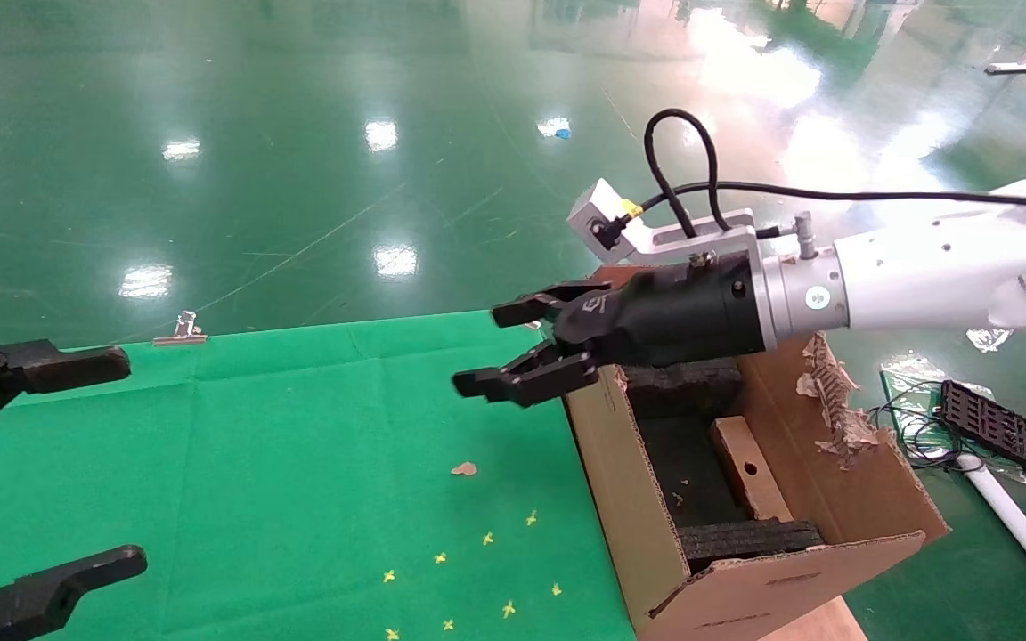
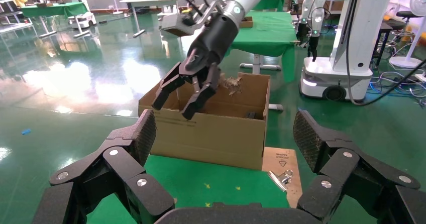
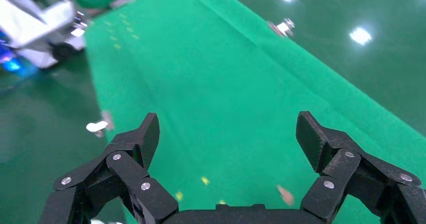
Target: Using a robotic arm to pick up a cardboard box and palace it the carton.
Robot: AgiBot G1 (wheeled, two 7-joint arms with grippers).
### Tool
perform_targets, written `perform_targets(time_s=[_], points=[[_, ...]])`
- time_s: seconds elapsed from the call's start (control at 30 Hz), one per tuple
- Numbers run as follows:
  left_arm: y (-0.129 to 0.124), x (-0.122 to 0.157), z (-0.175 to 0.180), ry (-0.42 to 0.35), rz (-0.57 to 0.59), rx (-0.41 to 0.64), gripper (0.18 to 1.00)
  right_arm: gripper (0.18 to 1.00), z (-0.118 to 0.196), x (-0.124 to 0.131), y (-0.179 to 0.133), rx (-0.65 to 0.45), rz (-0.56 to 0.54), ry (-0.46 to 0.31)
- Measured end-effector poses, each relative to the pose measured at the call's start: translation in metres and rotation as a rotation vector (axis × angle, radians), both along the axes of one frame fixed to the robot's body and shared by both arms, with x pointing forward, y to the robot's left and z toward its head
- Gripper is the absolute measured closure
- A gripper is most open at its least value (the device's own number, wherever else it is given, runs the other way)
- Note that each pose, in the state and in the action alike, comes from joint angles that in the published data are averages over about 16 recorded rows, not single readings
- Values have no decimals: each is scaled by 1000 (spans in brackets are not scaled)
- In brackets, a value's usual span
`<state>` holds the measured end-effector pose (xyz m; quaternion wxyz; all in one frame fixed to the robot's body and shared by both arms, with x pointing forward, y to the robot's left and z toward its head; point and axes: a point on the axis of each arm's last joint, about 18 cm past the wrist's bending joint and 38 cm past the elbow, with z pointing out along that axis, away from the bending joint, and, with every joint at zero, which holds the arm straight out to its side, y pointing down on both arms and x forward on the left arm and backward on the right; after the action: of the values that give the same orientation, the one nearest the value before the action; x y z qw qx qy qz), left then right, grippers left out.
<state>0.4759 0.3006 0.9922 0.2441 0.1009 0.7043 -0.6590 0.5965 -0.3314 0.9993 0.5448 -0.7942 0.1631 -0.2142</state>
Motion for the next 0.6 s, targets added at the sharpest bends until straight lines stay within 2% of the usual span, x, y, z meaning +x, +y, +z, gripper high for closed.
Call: perform_targets(time_s=[0.6], points=[[0, 0, 0, 0, 0, 0, 184, 178, -7, -74, 29, 132, 306, -256]])
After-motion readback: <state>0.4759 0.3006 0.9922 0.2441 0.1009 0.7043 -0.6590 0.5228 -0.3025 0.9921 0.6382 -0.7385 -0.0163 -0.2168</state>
